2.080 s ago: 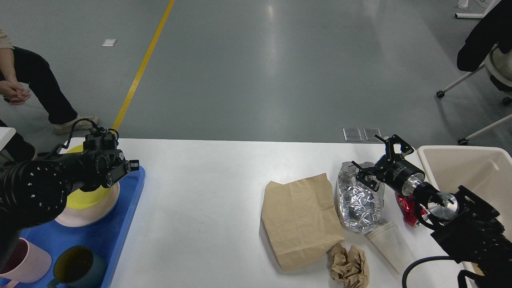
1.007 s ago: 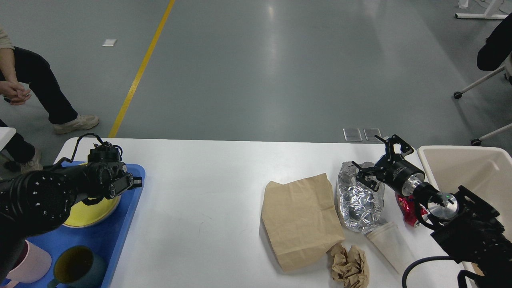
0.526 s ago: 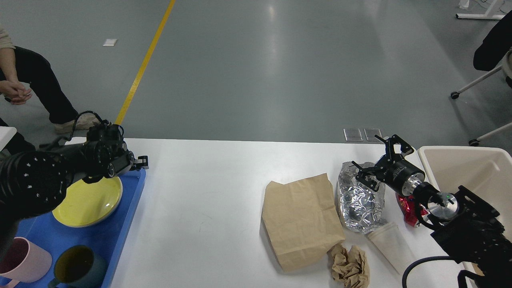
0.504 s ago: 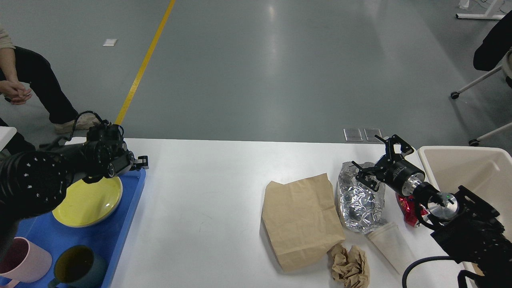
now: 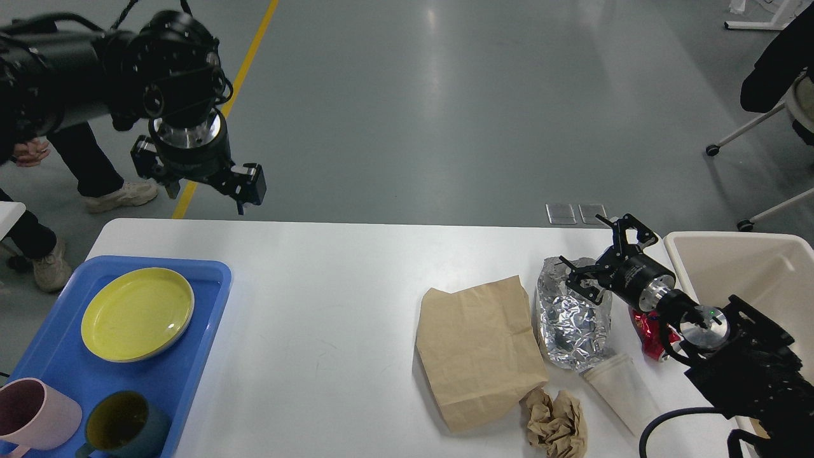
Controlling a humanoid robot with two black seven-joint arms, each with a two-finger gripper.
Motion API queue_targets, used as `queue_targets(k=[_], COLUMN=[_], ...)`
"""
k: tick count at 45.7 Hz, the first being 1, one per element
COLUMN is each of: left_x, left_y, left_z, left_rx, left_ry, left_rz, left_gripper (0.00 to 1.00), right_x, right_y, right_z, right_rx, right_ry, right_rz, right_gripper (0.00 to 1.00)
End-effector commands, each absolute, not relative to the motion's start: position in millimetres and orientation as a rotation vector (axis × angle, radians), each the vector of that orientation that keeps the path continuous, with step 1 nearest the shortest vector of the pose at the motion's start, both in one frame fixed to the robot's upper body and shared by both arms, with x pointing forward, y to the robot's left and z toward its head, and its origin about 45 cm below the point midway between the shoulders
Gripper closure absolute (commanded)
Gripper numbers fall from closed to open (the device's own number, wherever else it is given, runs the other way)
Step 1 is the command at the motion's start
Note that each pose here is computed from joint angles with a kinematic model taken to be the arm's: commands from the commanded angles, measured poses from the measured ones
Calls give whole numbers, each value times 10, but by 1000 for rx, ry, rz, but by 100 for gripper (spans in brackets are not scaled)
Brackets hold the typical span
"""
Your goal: Tidy desktop
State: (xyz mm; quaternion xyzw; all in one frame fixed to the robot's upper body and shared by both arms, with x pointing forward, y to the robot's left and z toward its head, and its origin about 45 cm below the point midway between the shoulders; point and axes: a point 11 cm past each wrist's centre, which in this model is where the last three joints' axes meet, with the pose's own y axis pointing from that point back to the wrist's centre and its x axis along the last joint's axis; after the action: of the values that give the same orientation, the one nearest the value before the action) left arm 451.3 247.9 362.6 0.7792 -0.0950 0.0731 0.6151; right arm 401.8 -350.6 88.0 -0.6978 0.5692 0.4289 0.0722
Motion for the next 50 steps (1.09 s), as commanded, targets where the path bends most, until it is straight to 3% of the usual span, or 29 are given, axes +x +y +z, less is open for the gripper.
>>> queue_targets(k=[1,9,22,34,40,44,50], left_x=[4558,4619,4627,4860,5008,5038,5117], left_y=[1913,1240,850,1348,1895,2270,2460], left_z=[4203,5206,5936,6223,6223,6251,5991], left_rx=[1637,1331,915,512,288,220,229], left_ry=[-372,-573,-635,-496,-376,-342,-285], left_rz=[201,339,434,591,709,788,816], left_gripper=[4,4,4,4,4,3,3], right_x=[4016,4016,4016,4016,4016,4016,4022], right_y=[-3505,-3505,-3514,-3505,-3505,-3505,-3504], right_z=[878,878,881,878,878,878,885], right_rx=[-2097,-2097,-2096,-2097,-2097,-2097,-2097], right_ry=[1710,1710,1712,1710,1710,1710,1709], right_rz=[1289,1289,1288,1289,1289,1289,1287], right_gripper=[0,0,0,0,0,0,0])
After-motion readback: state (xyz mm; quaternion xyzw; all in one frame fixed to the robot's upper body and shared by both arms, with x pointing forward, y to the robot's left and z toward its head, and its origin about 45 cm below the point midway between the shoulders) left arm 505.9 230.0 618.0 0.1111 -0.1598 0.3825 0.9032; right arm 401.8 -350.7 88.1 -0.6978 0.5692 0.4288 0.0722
